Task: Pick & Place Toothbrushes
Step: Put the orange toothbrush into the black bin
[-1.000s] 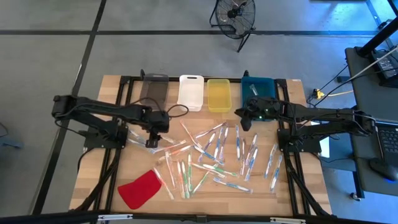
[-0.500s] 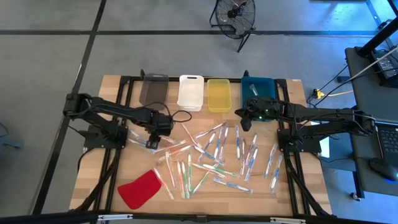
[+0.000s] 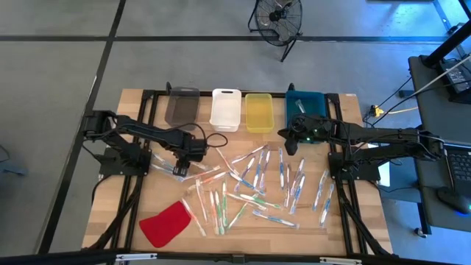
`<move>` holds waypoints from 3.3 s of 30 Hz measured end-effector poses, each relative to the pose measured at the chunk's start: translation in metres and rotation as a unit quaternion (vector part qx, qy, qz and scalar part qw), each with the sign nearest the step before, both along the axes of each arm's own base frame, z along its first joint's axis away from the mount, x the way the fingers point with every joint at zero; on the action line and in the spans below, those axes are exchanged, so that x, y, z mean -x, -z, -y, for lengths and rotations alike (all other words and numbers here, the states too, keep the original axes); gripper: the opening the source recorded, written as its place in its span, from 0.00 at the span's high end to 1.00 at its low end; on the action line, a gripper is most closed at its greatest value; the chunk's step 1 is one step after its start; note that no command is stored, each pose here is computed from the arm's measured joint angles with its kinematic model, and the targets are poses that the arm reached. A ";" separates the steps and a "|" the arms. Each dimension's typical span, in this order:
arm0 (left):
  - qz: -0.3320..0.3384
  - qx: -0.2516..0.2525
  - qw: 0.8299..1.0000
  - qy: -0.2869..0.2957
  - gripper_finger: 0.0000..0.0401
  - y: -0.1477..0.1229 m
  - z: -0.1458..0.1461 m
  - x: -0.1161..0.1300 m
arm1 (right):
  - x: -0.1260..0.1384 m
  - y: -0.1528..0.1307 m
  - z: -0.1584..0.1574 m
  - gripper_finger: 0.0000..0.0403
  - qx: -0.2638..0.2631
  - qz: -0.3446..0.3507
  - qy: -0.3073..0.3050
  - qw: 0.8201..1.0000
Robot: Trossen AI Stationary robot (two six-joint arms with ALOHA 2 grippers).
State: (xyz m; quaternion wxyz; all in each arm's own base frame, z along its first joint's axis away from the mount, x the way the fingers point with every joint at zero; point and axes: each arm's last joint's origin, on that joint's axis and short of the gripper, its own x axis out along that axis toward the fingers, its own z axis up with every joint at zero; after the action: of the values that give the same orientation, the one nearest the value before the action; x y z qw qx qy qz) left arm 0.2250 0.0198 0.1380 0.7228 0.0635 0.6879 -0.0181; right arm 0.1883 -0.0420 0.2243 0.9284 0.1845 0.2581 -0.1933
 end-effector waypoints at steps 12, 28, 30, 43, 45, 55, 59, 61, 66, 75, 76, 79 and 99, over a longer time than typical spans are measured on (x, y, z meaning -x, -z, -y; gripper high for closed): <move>-0.004 0.009 1.000 0.000 0.86 0.000 0.001 0.001 | 0.000 0.000 0.000 0.85 0.000 0.000 0.000 1.000; -0.012 0.018 0.999 -0.035 0.94 -0.006 0.002 0.009 | 0.000 0.000 0.000 0.93 -0.001 -0.002 0.000 1.000; 0.001 0.017 0.999 -0.042 0.95 -0.011 0.002 0.010 | 0.000 0.000 0.000 0.94 -0.001 -0.002 0.000 1.000; 0.115 -0.016 0.987 -0.109 0.95 -0.053 0.000 0.024 | 0.002 0.003 -0.001 0.96 -0.005 -0.016 -0.003 1.000; 0.140 -0.020 0.981 -0.130 0.95 -0.060 -0.001 0.027 | 0.002 0.003 -0.001 0.95 -0.006 -0.016 -0.004 1.000; 0.279 -0.038 0.936 -0.213 0.95 -0.093 -0.016 0.035 | 0.003 0.004 -0.001 0.91 -0.007 -0.023 -0.003 1.000; 0.325 -0.054 0.913 -0.241 0.95 -0.102 -0.024 0.036 | 0.003 0.005 -0.001 0.90 -0.008 -0.029 -0.003 1.000; 0.346 -0.063 0.901 -0.253 0.96 -0.106 -0.029 0.036 | 0.003 0.005 -0.001 0.90 -0.008 -0.029 -0.003 1.000; 0.393 -0.084 0.868 -0.292 0.96 -0.115 -0.043 0.036 | 0.003 0.005 -0.001 0.92 -0.008 -0.029 -0.004 1.000; 0.453 -0.121 0.807 -0.359 0.96 -0.126 -0.070 0.038 | 0.003 0.005 -0.001 0.97 -0.008 -0.031 -0.004 0.999; 0.456 -0.123 0.803 -0.364 0.96 -0.127 -0.073 0.039 | 0.003 0.005 -0.001 0.97 -0.008 -0.031 -0.004 0.999; 0.455 -0.140 0.791 -0.384 0.96 -0.128 -0.081 0.043 | 0.003 0.005 -0.001 0.98 -0.007 -0.031 -0.004 0.999; 0.410 -0.216 0.742 -0.484 0.96 -0.118 -0.135 0.070 | 0.003 0.005 -0.001 0.91 -0.008 -0.031 -0.004 0.999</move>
State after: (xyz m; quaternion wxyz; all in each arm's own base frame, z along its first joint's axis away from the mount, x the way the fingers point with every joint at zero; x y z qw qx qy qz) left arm 0.1552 0.1548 0.2564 0.8136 -0.1220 0.2491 0.5111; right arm 0.1849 -0.0410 0.2193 0.9194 0.1843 0.2889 -0.1932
